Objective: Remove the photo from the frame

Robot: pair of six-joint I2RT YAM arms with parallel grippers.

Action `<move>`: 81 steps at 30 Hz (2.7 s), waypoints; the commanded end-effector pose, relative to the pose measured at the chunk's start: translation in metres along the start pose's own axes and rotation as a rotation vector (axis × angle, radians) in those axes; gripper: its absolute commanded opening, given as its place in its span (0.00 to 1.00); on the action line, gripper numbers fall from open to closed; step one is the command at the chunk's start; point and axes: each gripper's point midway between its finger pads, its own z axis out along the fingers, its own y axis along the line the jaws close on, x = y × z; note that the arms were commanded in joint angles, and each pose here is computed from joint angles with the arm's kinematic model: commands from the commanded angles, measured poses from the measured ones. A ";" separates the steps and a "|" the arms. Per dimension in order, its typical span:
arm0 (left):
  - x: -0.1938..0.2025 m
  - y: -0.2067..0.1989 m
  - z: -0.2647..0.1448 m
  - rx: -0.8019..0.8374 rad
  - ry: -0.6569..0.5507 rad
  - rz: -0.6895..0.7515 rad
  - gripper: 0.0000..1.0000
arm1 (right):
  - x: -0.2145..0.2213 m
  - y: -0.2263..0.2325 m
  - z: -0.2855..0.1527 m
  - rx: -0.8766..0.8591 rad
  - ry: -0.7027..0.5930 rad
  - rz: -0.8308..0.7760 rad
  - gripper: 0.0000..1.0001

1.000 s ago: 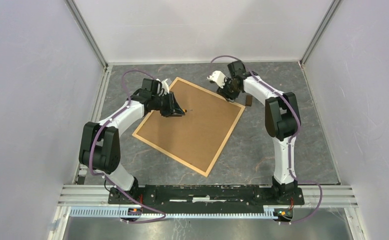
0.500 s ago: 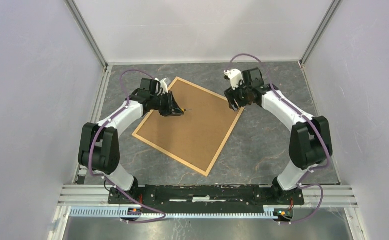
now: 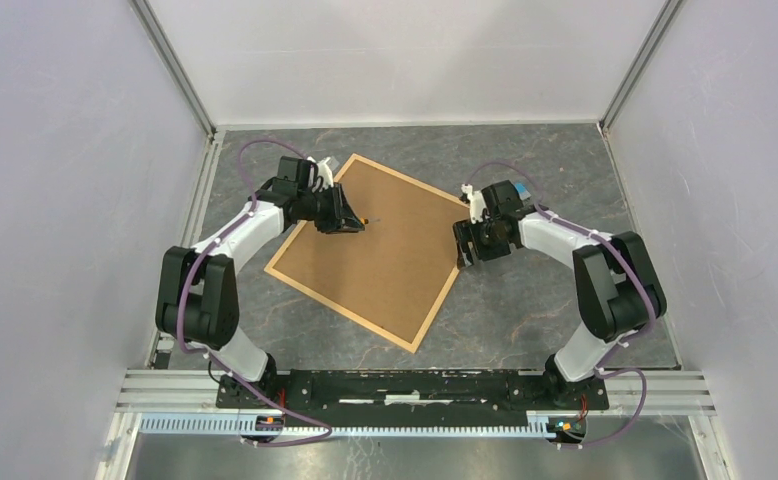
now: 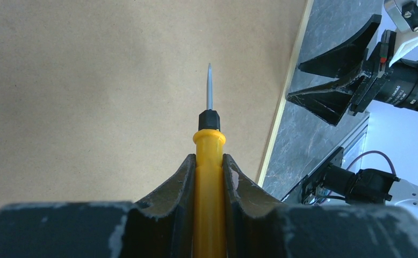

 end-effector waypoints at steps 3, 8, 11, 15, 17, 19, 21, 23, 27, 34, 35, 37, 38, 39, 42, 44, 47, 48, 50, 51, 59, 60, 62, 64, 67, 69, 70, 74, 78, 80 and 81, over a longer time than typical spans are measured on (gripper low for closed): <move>-0.008 -0.013 -0.013 0.040 -0.044 0.084 0.02 | -0.016 0.019 0.017 -0.062 -0.015 0.023 0.71; -0.008 -0.013 -0.017 0.038 -0.050 0.104 0.02 | -0.025 -0.001 0.031 0.038 0.041 -0.050 0.58; -0.006 -0.012 -0.019 0.035 -0.050 0.114 0.02 | -0.037 -0.013 0.036 0.083 0.049 -0.111 0.53; -0.004 -0.010 -0.020 0.030 -0.050 0.122 0.02 | -0.065 -0.023 0.040 0.119 0.004 -0.233 0.41; -0.004 -0.010 -0.021 0.029 -0.050 0.127 0.02 | -0.077 -0.029 0.045 0.136 0.009 -0.294 0.37; -0.004 -0.010 -0.021 0.029 -0.048 0.134 0.02 | -0.087 -0.034 0.052 0.136 0.025 -0.376 0.34; -0.003 -0.009 -0.021 0.028 -0.044 0.143 0.02 | -0.095 -0.037 0.056 0.118 0.022 -0.436 0.33; -0.002 -0.009 -0.022 0.029 -0.039 0.150 0.02 | -0.102 -0.039 0.058 0.103 0.003 -0.493 0.32; 0.004 -0.011 -0.021 0.054 -0.020 0.159 0.02 | -0.124 -0.024 0.060 0.009 -0.062 -0.622 0.31; 0.015 -0.010 -0.015 0.089 0.023 0.154 0.02 | -0.183 0.011 0.068 -0.114 -0.173 -0.788 0.30; 0.015 -0.009 -0.015 0.088 0.025 0.154 0.02 | -0.189 0.015 0.067 -0.119 -0.186 -0.799 0.31; 0.015 -0.009 -0.016 0.087 0.025 0.164 0.02 | -0.199 0.020 0.061 -0.122 -0.209 -0.810 0.36; 0.015 -0.010 -0.016 0.088 0.023 0.168 0.02 | -0.203 0.019 0.056 -0.108 -0.218 -0.802 0.40; 0.015 -0.010 -0.018 0.086 0.021 0.172 0.02 | -0.207 0.017 0.050 -0.085 -0.224 -0.788 0.43; 0.016 -0.011 -0.019 0.085 0.015 0.178 0.02 | -0.203 0.012 0.028 -0.049 -0.213 -0.717 0.56; 0.018 -0.009 -0.019 0.084 0.019 0.174 0.02 | -0.186 0.011 0.018 -0.053 -0.187 -0.641 0.62; 0.024 -0.007 -0.018 0.085 0.029 0.172 0.02 | -0.155 0.010 0.009 -0.059 -0.147 -0.528 0.67; 0.024 -0.006 -0.018 0.085 0.030 0.171 0.02 | -0.140 0.010 0.010 -0.062 -0.121 -0.493 0.68; 0.024 -0.006 -0.017 0.087 0.031 0.174 0.02 | -0.118 0.008 0.009 -0.057 -0.088 -0.429 0.68; 0.024 -0.007 -0.017 0.088 0.033 0.176 0.02 | -0.109 0.008 0.011 -0.058 -0.073 -0.395 0.68; 0.012 -0.011 -0.015 0.092 0.020 0.184 0.02 | -0.069 0.014 0.027 -0.084 -0.016 -0.235 0.61; 0.012 -0.011 -0.015 0.092 0.021 0.184 0.02 | -0.063 0.014 0.029 -0.074 -0.004 -0.236 0.59; 0.012 -0.010 -0.016 0.088 0.020 0.185 0.02 | -0.047 0.007 0.034 -0.028 0.034 -0.234 0.55; 0.013 -0.010 -0.016 0.083 0.019 0.187 0.02 | -0.034 -0.002 0.037 0.022 0.066 -0.236 0.50; 0.014 -0.008 -0.017 0.078 0.020 0.184 0.02 | -0.020 -0.013 0.042 0.063 0.109 -0.264 0.38; 0.014 -0.007 -0.017 0.070 0.018 0.182 0.02 | -0.016 -0.019 0.044 0.073 0.136 -0.321 0.24; 0.014 -0.007 -0.017 0.071 0.018 0.182 0.02 | -0.016 -0.023 0.044 0.083 0.144 -0.350 0.17; 0.014 -0.008 -0.018 0.074 0.018 0.189 0.02 | -0.034 -0.035 0.046 0.034 0.137 -0.577 0.03; 0.015 -0.009 -0.019 0.079 0.025 0.192 0.02 | -0.072 -0.047 0.053 0.024 0.114 -0.795 0.00; 0.014 -0.010 -0.020 0.080 0.026 0.197 0.02 | -0.097 -0.045 0.056 0.010 0.084 -0.871 0.00; 0.014 -0.011 -0.021 0.083 0.025 0.200 0.02 | -0.111 -0.039 0.058 -0.016 0.056 -0.910 0.00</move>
